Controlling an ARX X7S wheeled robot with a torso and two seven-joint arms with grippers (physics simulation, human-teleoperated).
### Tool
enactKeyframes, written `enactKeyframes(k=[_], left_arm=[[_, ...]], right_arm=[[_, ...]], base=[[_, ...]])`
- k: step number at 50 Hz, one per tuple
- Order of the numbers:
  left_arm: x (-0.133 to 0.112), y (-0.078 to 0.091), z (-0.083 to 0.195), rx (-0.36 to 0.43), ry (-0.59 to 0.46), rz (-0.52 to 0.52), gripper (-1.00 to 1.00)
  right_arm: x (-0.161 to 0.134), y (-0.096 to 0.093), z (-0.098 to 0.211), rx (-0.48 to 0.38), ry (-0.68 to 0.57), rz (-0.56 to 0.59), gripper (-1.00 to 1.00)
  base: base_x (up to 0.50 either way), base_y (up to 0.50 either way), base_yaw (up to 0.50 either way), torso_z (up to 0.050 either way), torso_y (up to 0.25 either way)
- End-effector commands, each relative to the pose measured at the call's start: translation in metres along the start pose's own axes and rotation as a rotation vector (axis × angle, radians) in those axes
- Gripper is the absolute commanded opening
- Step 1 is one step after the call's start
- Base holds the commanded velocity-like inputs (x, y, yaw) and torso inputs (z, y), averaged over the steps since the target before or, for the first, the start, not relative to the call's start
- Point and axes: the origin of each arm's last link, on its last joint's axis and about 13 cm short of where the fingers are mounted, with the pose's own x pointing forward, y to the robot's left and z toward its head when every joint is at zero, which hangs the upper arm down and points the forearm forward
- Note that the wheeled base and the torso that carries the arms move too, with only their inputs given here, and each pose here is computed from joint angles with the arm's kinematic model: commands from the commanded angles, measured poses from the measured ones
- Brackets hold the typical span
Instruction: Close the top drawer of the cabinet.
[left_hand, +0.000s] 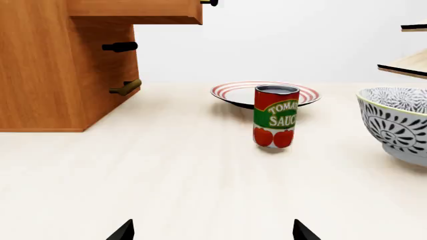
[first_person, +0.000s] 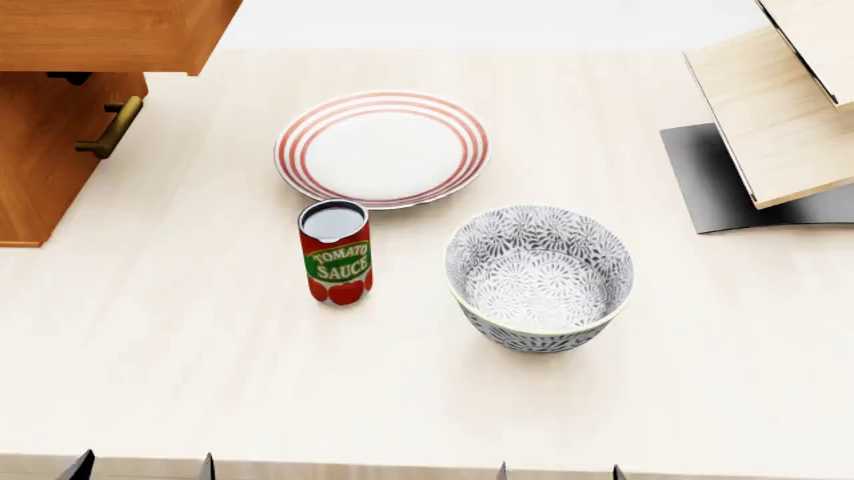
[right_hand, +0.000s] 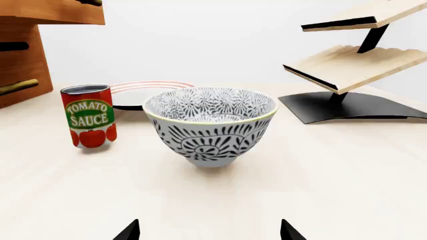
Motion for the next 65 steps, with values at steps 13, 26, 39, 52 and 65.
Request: enactKeyframes(k=[13,26,39,52,65], left_arm=[[0.004,-0.002,0.072,0.039,-0.181,0.052,1.00],[-0.009,0.000,0.135,0.018,-0.343,0.064,1.00],[0.000,-0.018,0.126,0.256,-0.388,0.010,1.00],[0.004,-0.023,0.120,0.306,-0.348,-0.122,1.00],[0.010,-0.019,0.120,0.273,-0.301,-0.253,1.00]], right_arm=[[0.009,-0.006,0.068,-0.100,-0.115,-0.066,1.00],[-0.020,-0.004,0.127,-0.180,-0.301,-0.134,1.00],[-0.008,-0.003,0.123,-0.157,-0.273,-0.094,1.00],[-0.008,-0.013,0.118,-0.144,-0.272,-0.132,1.00],[-0.005,-0.007,0.116,-0.166,-0.271,-0.101,1.00]], base=[[0.00,0.00,0.00,0.000,0.000],[0.00,0.00,0.00,0.000,0.000],[0.24,0.00,0.00,0.000,0.000],[0.50,0.00,0.00,0.000,0.000],[0.50,0.00,0.00,0.000,0.000]])
